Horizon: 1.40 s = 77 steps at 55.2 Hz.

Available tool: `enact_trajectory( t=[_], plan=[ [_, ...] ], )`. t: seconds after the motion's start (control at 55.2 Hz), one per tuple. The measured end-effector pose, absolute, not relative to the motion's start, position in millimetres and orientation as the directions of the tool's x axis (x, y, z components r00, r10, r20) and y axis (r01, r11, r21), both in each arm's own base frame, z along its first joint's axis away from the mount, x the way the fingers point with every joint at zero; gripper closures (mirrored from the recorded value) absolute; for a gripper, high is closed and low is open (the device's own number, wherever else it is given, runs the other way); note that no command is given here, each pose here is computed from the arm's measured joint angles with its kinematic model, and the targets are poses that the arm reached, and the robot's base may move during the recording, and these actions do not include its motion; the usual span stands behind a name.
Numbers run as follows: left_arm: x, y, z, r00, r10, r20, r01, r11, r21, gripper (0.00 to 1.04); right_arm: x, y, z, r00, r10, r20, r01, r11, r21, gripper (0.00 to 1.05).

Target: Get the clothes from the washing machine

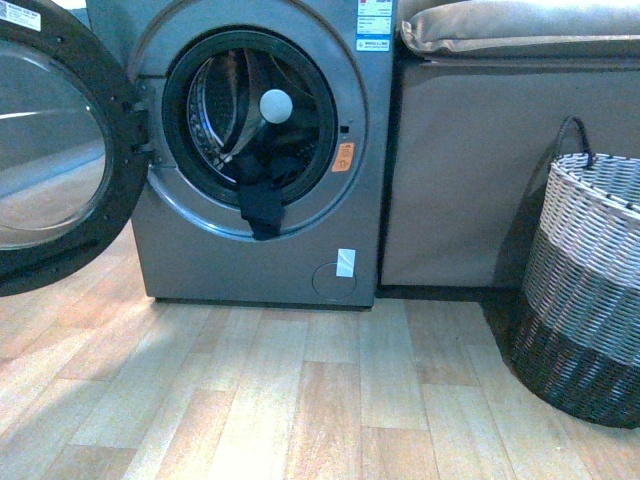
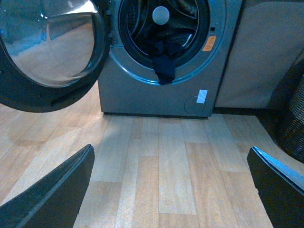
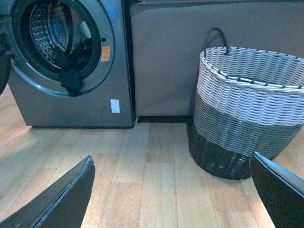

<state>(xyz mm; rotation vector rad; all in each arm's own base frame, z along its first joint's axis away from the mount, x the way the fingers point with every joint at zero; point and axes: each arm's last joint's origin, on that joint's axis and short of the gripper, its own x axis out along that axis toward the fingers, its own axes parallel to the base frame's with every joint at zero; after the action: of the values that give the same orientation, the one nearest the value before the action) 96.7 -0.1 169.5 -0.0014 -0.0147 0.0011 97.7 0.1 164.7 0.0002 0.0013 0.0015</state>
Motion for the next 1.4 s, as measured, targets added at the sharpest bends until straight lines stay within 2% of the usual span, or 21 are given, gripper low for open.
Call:
enact_trajectory(
  t=[1.396],
  plan=[
    [96.6,-0.1,169.6,1.000,-0.001,0.016,0.001,1.000,-0.001,0.07,97.7,0.1,164.6,1.000,0.002,-0.002,-0.002,1.000,0.000,0.07]
  ],
)
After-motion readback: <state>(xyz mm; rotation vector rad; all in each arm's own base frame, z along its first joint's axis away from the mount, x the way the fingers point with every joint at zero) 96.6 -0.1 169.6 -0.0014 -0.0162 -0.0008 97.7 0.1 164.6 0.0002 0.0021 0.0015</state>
